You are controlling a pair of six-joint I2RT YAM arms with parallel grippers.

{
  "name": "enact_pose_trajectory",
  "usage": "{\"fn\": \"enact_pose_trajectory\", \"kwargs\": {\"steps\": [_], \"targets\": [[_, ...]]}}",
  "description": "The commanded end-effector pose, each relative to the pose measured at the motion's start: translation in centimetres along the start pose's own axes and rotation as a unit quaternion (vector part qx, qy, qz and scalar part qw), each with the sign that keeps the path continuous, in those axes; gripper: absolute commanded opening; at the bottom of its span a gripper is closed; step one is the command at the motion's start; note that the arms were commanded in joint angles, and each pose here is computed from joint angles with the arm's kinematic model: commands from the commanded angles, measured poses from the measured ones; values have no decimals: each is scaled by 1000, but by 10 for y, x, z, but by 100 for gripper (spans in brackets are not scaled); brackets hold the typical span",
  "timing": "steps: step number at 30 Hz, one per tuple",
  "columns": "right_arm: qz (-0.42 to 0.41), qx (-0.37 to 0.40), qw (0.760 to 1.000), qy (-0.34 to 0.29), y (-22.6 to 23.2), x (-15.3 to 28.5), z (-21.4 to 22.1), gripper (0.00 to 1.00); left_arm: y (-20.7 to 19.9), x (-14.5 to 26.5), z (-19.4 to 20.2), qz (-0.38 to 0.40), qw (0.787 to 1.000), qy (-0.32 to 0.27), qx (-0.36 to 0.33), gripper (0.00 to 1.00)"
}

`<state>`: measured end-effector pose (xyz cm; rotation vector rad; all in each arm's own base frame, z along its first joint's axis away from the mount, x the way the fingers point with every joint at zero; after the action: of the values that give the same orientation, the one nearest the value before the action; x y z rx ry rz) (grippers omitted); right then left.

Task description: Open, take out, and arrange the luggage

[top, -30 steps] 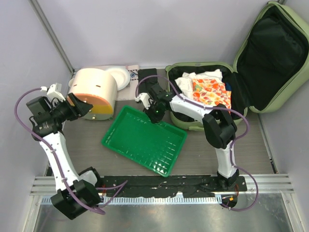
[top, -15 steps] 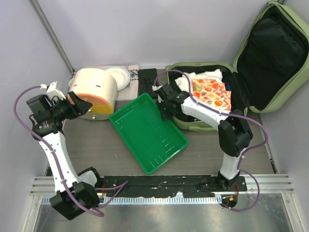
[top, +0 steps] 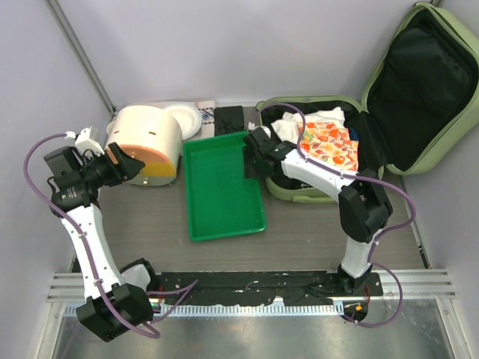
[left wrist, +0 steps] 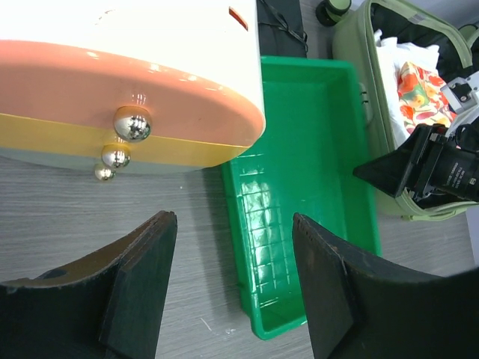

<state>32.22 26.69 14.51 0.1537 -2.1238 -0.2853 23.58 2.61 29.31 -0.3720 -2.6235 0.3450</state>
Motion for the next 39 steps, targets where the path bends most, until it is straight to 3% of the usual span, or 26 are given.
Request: {"fn": "enact_pose_trajectory", "kwargs": {"steps": [1, 9, 11, 15, 20, 23, 26, 27, 32, 39], "targets": [[-56, -31, 996, -53, 26, 22, -24, 74, -7, 7, -12, 0, 999, -18, -35, 68], [-145, 20, 986, -79, 46, 62, -45, 75, -15, 10, -26, 19, 997, -26, -65, 68], [-203, 50, 973, -94, 57, 85, -60, 76, -25, 12, -34, 38, 995, -31, -90, 68], [-255, 108, 953, -120, 34, 108, -103, 76, -45, 11, -45, 56, 983, -10, -173, 69], [-164, 126, 969, -134, -66, 104, -161, 77, -70, 0, -47, 100, 961, 32, -256, 69], [-122, 145, 978, -89, -127, 107, -164, 73, -84, -10, -39, 135, 940, 65, -305, 68], [-80, 144, 986, -26, -170, 102, -149, 62, -98, -22, -24, 167, 917, 97, -348, 68], [-73, 141, 987, -9, -175, 99, -144, 53, -99, -27, -19, 174, 915, 103, -349, 68], [-49, 90, 995, 15, -181, 86, -121, 44, -117, -51, -13, 216, 914, 99, -329, 67], [-14, 91, 995, 40, -183, 59, -99, 43, -133, -67, -5, 241, 913, 105, -310, 67]]}}
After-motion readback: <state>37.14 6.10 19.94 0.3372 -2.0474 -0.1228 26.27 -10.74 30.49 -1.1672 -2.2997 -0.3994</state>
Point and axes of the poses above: each gripper's point midway between its finger pads, its own x axis back along the fingers, its own y axis along the line the jaws close on, z = x × y, the point moved 5 cm from there along x, back along the fingers, and after that the axes turned 13 degrees about -x, right-handed, at the moved point
